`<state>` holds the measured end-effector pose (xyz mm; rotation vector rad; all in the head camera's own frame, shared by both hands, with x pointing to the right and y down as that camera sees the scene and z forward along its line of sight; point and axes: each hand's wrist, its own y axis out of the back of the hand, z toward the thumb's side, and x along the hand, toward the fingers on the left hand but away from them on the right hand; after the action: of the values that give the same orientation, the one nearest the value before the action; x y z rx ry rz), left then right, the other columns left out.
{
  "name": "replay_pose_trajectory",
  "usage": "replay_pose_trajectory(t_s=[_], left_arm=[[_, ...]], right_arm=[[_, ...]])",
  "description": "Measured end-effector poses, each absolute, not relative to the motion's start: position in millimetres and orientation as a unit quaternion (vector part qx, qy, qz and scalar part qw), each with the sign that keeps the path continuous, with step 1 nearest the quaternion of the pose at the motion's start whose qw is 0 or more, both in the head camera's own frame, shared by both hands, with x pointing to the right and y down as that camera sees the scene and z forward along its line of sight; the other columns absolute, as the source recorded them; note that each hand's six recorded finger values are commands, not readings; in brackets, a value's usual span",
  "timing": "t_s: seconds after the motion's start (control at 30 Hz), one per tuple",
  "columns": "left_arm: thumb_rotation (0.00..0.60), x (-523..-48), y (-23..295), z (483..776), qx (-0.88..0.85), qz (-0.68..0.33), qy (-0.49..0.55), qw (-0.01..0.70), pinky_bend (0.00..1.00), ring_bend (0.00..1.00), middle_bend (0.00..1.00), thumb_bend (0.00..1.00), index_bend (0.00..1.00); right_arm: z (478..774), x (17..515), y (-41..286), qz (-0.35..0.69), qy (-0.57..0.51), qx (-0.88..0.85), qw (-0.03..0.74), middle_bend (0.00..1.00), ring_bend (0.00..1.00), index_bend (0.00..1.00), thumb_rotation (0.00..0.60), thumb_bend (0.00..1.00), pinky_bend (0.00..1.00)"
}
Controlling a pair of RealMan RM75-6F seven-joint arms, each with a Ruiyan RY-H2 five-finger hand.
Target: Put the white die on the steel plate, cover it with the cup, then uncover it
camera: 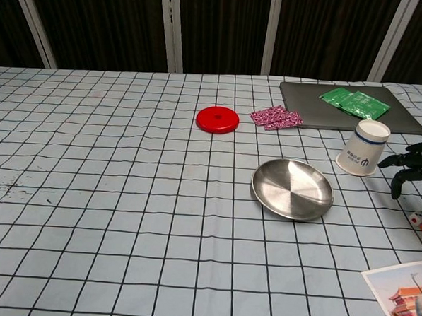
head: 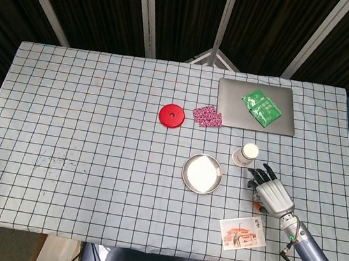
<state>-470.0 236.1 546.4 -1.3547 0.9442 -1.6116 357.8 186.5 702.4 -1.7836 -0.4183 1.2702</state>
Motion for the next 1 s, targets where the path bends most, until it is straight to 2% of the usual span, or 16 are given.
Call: replay_pose_trajectory(t_s=[1.0], left_arm=[[0.600, -464.7, 237.7, 552.5, -0.532, -0.647, 0.363, 0.409, 0.13, 0.00, 0.00, 0.23, 0.23]], right_arm=[[714.3, 370.0, 186.5, 0.520, -0.168, -0.717, 0.432, 0.17, 0.17, 0.49, 0.600, 0.32, 0.01]])
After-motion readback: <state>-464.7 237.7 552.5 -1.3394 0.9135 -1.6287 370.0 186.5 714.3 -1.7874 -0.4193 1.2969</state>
